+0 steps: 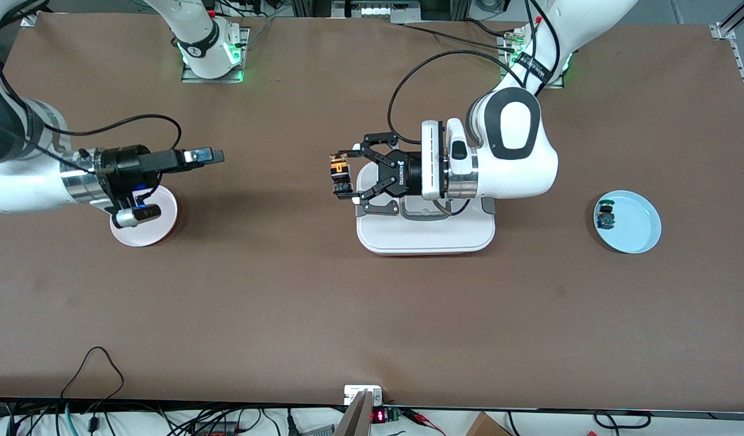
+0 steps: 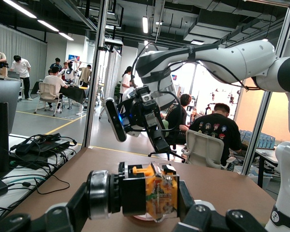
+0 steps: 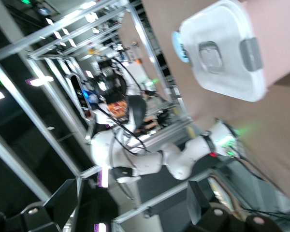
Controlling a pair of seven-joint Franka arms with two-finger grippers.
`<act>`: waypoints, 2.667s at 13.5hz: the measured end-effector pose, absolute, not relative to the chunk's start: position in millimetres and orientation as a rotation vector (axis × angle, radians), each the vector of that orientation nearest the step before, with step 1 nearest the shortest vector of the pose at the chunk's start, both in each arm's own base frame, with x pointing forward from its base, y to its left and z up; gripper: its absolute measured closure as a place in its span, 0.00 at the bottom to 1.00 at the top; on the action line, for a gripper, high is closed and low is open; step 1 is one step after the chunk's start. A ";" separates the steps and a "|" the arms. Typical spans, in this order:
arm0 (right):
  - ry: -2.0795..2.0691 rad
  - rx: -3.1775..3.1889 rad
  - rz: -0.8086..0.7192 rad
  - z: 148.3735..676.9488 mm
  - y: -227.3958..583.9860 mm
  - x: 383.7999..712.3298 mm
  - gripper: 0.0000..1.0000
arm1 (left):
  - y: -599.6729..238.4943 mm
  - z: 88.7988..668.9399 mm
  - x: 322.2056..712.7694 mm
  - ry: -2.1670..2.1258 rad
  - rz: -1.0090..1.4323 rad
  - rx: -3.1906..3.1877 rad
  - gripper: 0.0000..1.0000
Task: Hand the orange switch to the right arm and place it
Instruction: 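Close the right gripper on the switch held by the left gripper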
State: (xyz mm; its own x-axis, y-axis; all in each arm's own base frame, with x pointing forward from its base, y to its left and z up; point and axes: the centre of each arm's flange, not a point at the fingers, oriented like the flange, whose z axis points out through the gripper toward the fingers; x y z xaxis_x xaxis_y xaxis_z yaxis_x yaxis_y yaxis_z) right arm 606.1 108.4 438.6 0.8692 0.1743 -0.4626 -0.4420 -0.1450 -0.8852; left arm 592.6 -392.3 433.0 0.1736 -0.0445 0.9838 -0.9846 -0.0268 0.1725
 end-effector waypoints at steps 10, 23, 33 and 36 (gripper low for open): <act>0.240 -1.589 0.455 431.4 203.1 611.7 0.00 | -393.1 434.5 592.0 -1.104 1.074 1.333 0.26; 0.133 -1.596 0.423 412.7 280.4 593.1 0.00 | -393.1 435.1 592.0 -1.104 1.075 1.332 0.26; 0.122 -1.568 0.418 422.3 302.7 587.9 0.00 | -393.1 435.1 592.0 -1.105 1.075 1.332 0.26; 0.117 -1.564 0.419 425.0 306.5 586.1 0.00 | -393.1 435.1 592.0 -1.105 1.075 1.332 0.26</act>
State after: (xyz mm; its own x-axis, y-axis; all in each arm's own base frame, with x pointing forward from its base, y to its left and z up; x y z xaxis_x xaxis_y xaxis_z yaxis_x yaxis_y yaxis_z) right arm 586.1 306.5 425.0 0.9244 0.1845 -0.3338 -0.3310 -0.0470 -0.9425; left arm 592.0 -393.1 435.1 0.1702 -0.0427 0.9845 -0.9853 -0.0237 0.1693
